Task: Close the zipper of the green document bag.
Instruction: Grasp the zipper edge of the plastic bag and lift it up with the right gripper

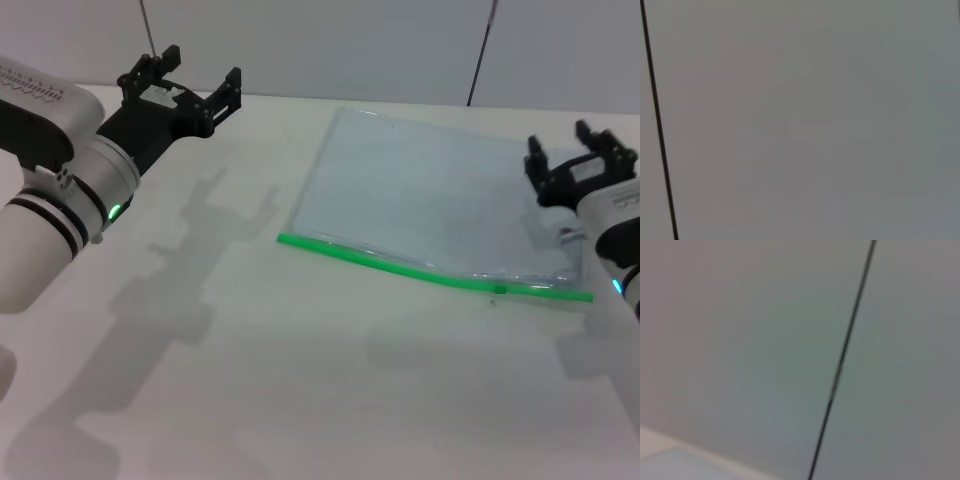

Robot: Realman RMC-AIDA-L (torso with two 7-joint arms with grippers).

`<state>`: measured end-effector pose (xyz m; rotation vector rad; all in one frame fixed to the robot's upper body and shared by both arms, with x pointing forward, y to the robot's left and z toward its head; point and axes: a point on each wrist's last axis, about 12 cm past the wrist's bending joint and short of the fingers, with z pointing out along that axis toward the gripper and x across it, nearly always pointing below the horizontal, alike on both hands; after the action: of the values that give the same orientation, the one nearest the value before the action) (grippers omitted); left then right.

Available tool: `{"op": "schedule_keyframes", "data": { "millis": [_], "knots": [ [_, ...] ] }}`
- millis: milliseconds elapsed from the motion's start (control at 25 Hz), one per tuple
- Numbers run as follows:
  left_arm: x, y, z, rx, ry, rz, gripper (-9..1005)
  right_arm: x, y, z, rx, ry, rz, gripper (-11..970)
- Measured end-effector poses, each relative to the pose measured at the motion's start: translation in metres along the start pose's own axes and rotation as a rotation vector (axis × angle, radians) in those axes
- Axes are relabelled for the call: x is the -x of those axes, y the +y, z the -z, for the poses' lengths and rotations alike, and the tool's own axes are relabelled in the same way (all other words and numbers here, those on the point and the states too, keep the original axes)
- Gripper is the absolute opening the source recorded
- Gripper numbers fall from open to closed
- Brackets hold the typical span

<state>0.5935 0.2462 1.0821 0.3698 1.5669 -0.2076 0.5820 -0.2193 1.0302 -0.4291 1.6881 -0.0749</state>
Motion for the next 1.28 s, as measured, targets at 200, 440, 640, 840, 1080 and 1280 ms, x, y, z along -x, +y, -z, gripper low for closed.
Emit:
{"op": "schedule_keyframes", "data": {
  "millis": [200, 440, 640, 840, 1080, 1280],
  "knots": [
    [-0.004, 0.001, 0.0, -0.001, 0.019, -0.005, 830, -0.008, 0.004, 0.001, 0.1, 0.068, 0.079, 568],
    [-0.011, 0.001, 0.0, -0.002, 0.048, 0.01, 831, -0.022, 0.001, 0.014, 0.151, 0.118, 0.186, 567],
    [-0.01, 0.002, -0.001, -0.004, 0.051, 0.011, 831, -0.011, 0.002, 0.032, 0.155, 0.074, 0.255, 566],
    [-0.01, 0.001, -0.005, -0.008, 0.06, 0.012, 831, 0.005, 0.002, 0.044, 0.111, 0.026, 0.324, 565],
    [-0.011, 0.0, -0.006, -0.014, 0.067, 0.02, 830, 0.014, 0.01, 0.055, 0.091, 0.004, 0.323, 565],
    [-0.013, 0.001, -0.005, -0.012, 0.075, 0.021, 831, 0.015, 0.019, 0.068, 0.09, -0.001, 0.37, 564]
  ]
}}
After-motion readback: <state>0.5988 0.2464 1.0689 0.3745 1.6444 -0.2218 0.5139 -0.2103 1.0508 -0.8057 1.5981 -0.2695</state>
